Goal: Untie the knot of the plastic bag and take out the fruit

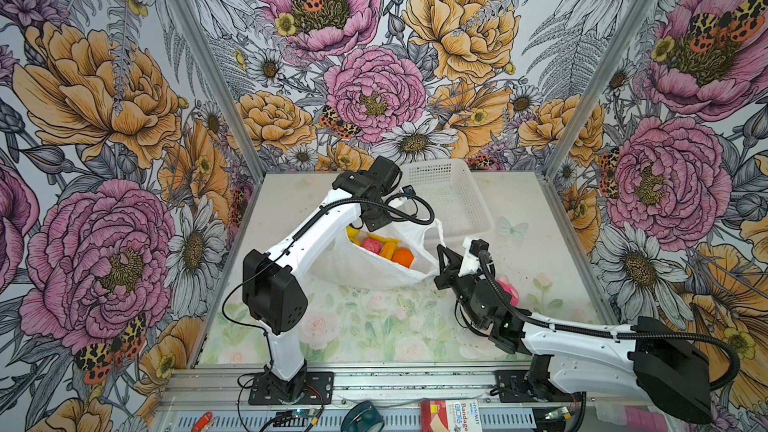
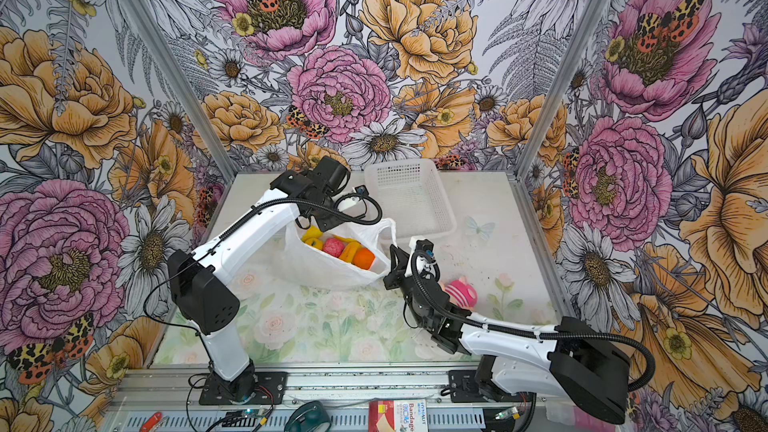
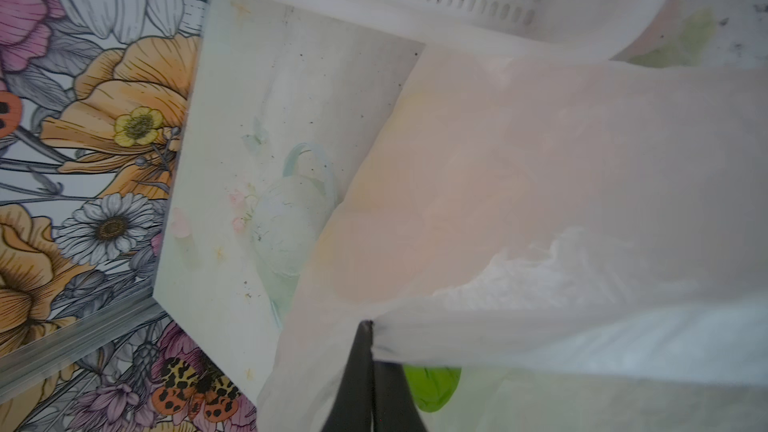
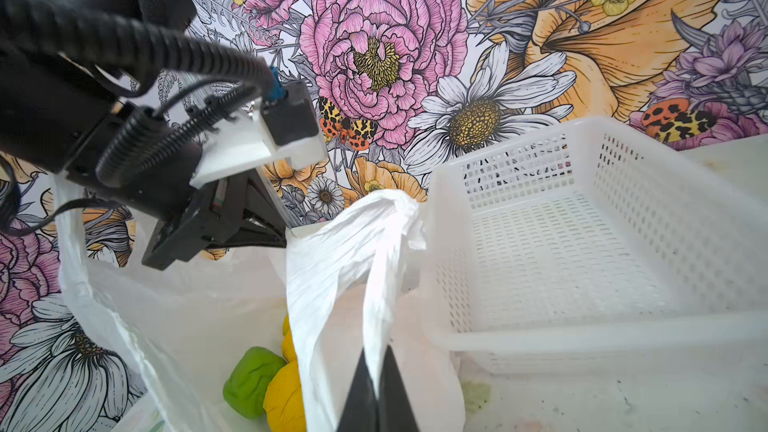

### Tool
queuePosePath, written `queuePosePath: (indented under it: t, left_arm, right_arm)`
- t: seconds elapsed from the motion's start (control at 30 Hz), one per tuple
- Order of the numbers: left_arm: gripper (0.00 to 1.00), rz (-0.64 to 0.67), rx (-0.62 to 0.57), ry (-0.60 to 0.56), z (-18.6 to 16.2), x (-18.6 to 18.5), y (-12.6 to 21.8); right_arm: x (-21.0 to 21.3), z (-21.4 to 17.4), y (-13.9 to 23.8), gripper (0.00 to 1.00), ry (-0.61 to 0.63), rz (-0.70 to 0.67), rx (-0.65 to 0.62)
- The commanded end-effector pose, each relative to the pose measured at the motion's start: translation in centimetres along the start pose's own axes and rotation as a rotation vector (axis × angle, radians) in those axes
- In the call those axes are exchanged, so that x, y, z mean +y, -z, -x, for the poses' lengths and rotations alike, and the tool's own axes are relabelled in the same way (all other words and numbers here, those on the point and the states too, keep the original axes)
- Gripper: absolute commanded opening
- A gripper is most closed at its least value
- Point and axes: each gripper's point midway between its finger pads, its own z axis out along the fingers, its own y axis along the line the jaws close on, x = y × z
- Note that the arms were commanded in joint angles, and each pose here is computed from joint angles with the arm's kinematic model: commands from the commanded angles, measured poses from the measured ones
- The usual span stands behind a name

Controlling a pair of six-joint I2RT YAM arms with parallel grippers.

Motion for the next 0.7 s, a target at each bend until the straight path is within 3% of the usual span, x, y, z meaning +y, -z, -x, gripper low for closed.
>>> queuePosePath:
  t: [0.0, 0.07, 0.17, 0.33, 0.43, 0.53, 0.67]
  left_arm:
    - [0.00, 0.232, 0.014, 0.082, -0.1, 5.5, 3.1]
    - [0.00, 0.293, -0.007, 0.100, 0.4, 7.1, 4.9]
    - [0.00, 0.392, -0.021, 0.121, 0.6, 9.4, 7.5]
    - [0.00, 0.476, -0.009, 0.139, 0.7, 12.2, 8.5]
    - [0.00, 0.499, -0.038, 0.198, 0.3, 14.0, 9.5]
    - [0.00, 0.518, -0.066, 0.241, 0.1, 15.3, 10.5]
    - [0.00, 0.544, -0.097, 0.285, 0.0, 16.3, 11.8]
  right_arm:
    - [0.3, 0.0, -0.4, 0.00, 0.003, 0.003, 0.006]
    - [0.6, -0.3, -0.6, 0.01, 0.011, 0.012, 0.017]
    - [1.0, -0.6, -1.0, 0.14, 0.019, 0.026, 0.032]
    - [2.0, 1.2, -1.9, 0.59, 0.099, 0.010, 0.017]
    - [2.3, 2.3, -2.3, 0.76, 0.116, -0.004, 0.038]
    - [2.8, 2.5, -2.6, 0.90, 0.126, 0.015, 0.050]
    - [3.6, 2.4, -3.3, 0.98, 0.164, 0.035, 0.078]
